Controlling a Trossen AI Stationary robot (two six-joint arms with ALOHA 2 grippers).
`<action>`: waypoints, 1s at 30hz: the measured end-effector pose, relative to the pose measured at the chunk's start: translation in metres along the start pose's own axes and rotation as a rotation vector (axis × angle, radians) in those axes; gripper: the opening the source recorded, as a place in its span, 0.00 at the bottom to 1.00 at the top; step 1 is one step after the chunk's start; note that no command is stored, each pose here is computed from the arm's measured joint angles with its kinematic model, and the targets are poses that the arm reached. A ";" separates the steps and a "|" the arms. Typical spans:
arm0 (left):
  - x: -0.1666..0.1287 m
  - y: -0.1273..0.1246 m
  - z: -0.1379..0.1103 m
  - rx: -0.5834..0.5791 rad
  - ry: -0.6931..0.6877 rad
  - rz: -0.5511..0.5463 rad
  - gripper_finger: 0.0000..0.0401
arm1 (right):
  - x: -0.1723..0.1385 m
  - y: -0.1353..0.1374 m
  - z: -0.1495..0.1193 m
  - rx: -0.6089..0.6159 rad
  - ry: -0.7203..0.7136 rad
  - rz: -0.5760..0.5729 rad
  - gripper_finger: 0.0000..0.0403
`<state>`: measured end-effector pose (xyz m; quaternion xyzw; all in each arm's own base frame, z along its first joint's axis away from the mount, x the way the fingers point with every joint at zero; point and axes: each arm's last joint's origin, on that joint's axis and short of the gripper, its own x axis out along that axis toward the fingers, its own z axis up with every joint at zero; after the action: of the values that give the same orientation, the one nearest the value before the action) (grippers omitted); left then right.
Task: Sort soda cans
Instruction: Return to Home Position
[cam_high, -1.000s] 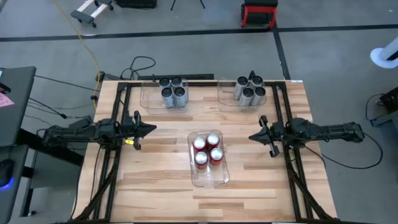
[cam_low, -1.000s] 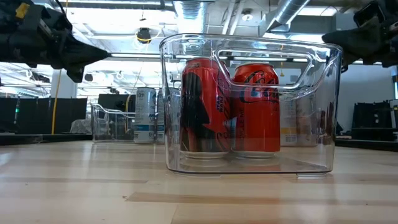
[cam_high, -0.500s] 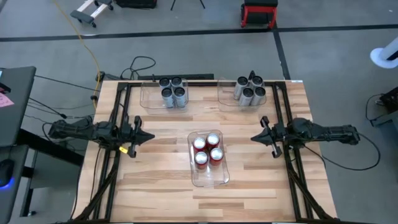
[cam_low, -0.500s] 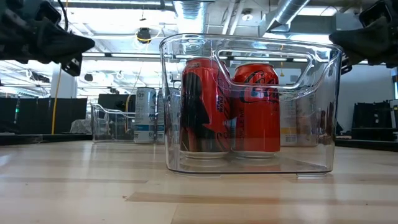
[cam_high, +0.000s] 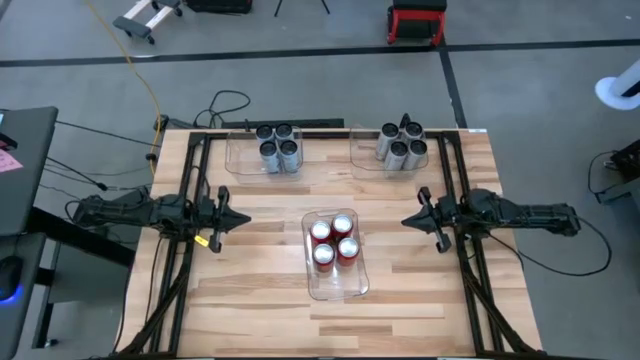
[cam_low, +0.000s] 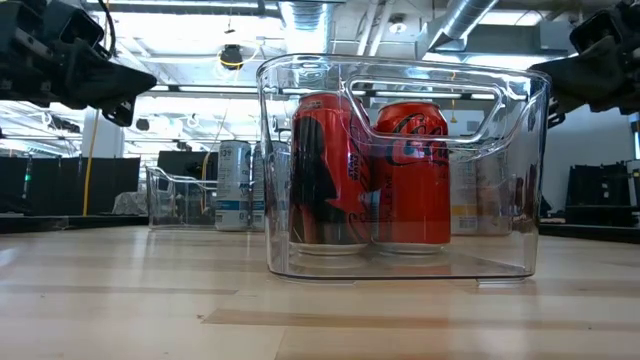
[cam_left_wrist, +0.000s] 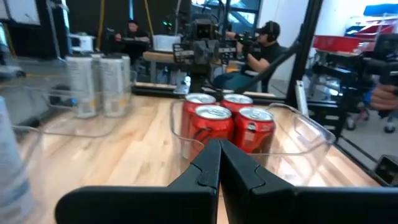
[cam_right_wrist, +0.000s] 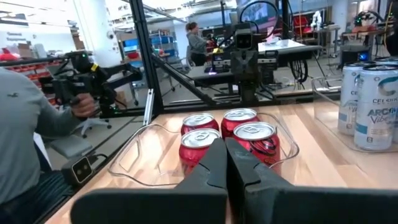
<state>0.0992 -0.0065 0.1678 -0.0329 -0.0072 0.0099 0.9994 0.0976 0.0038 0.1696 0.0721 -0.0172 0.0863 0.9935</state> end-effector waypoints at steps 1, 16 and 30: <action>0.000 0.000 0.000 -0.008 0.004 -0.007 0.00 | 0.000 0.000 0.000 0.000 0.001 0.000 0.02; 0.000 0.000 0.000 -0.019 0.004 -0.008 0.00 | 0.000 0.000 -0.001 0.095 0.006 -0.002 0.05; 0.000 0.000 0.000 -0.018 0.004 -0.007 0.00 | 0.000 0.000 -0.001 0.098 0.008 -0.003 0.06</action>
<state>0.0992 -0.0067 0.1675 -0.0420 -0.0055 0.0065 0.9991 0.0977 0.0038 0.1686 0.1202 -0.0091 0.0856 0.9890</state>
